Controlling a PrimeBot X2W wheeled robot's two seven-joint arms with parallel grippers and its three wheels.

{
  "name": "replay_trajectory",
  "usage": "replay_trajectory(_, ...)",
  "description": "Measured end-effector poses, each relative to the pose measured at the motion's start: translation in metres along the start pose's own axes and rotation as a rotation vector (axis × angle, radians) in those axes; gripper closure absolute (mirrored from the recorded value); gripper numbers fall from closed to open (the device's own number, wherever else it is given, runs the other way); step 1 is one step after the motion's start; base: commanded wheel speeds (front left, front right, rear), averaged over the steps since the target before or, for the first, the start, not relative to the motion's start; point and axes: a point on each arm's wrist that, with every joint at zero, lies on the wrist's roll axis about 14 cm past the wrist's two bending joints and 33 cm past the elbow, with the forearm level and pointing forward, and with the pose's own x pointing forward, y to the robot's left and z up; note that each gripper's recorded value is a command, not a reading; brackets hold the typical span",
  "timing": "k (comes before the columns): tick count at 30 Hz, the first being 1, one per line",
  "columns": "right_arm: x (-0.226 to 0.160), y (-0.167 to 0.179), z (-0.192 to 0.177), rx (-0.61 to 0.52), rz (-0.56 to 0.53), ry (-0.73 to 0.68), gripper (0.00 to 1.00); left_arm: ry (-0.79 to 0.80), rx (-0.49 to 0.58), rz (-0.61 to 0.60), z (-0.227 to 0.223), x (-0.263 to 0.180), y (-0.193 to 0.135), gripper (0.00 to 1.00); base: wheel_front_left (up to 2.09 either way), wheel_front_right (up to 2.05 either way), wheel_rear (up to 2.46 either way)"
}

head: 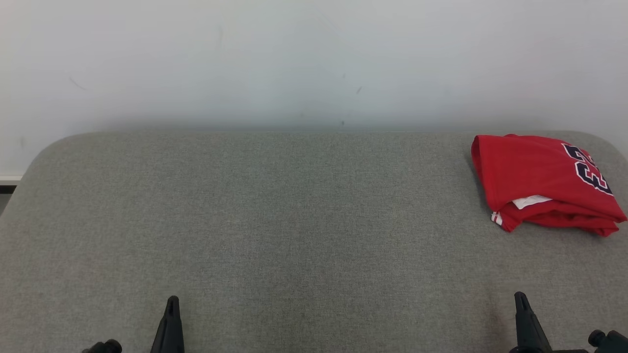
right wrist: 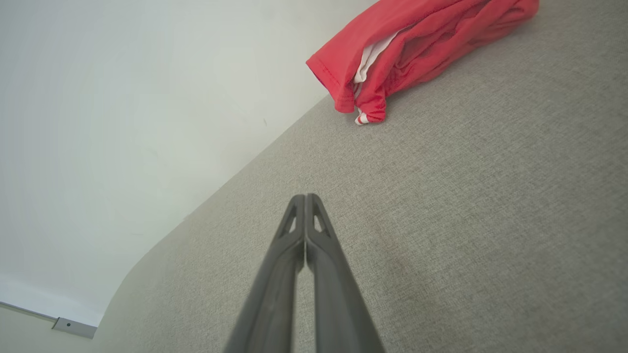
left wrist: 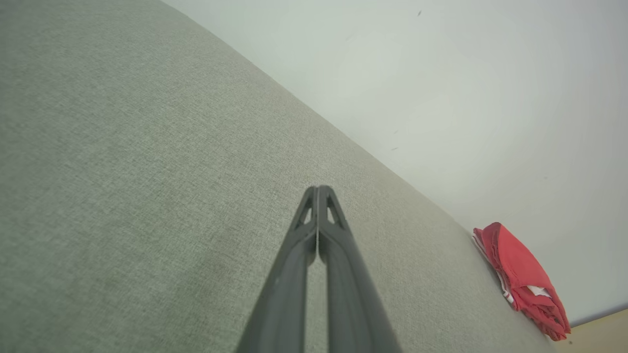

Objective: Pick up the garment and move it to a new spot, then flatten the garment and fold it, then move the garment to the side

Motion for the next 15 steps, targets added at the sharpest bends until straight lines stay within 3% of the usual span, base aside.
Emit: replay_trajectory(15, 0.005, -0.008, 0.013, 0.183, -0.023, -0.017, 1.0, 0.013, -0.184, -0.001, -0.002, 0.007, -0.006, 1.0, 0.0, 0.0, 0.0)
